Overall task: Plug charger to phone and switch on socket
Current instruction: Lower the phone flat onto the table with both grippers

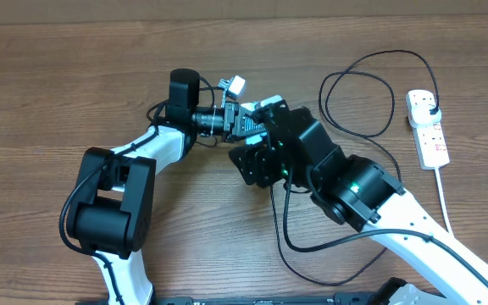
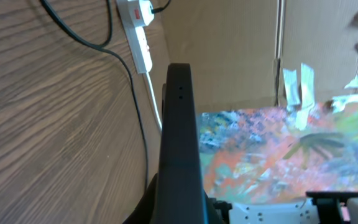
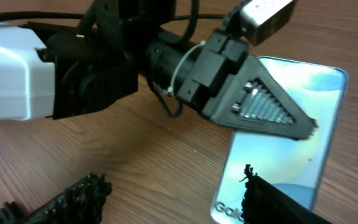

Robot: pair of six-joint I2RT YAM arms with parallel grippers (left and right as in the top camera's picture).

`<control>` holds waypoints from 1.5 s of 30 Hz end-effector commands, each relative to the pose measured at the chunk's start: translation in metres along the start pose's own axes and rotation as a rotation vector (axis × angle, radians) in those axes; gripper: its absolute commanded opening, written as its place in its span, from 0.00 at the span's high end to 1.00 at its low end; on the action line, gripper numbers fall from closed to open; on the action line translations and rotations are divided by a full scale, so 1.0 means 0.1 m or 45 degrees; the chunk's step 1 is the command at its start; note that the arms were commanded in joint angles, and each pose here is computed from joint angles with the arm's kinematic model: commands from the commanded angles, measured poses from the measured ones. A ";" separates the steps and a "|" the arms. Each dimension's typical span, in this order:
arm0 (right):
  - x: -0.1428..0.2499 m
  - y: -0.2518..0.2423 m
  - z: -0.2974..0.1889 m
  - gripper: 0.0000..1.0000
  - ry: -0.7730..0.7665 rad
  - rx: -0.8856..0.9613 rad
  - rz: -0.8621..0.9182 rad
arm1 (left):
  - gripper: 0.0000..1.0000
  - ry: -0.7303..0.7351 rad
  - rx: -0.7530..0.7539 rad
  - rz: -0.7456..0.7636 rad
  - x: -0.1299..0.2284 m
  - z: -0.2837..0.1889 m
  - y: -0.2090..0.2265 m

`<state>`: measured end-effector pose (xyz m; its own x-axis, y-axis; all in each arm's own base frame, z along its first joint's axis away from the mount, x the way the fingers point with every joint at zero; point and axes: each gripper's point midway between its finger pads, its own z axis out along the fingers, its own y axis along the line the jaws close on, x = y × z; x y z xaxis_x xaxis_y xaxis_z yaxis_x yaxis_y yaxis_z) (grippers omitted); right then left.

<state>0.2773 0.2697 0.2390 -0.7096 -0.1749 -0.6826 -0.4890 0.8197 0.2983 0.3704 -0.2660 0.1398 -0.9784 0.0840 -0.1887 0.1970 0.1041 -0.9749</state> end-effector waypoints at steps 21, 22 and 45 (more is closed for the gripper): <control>-0.37 -0.01 -0.67 0.13 -0.273 0.025 0.077 | 0.88 -0.020 -0.566 0.003 0.30 -0.23 1.13; -0.37 -0.01 -0.67 0.13 -0.277 0.024 0.077 | 0.88 -0.017 -0.568 -0.003 0.29 -0.22 1.17; -0.38 -0.01 -0.66 0.13 -0.279 0.021 0.096 | 0.61 0.075 -0.755 -0.218 0.38 -0.23 1.60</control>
<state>0.2696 0.2419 0.2983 -0.6315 -0.0126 -0.7753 -0.4334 0.8348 0.3394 0.3664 -0.2344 0.0092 -0.9950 0.0932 -0.0367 0.0814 0.5386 -0.8386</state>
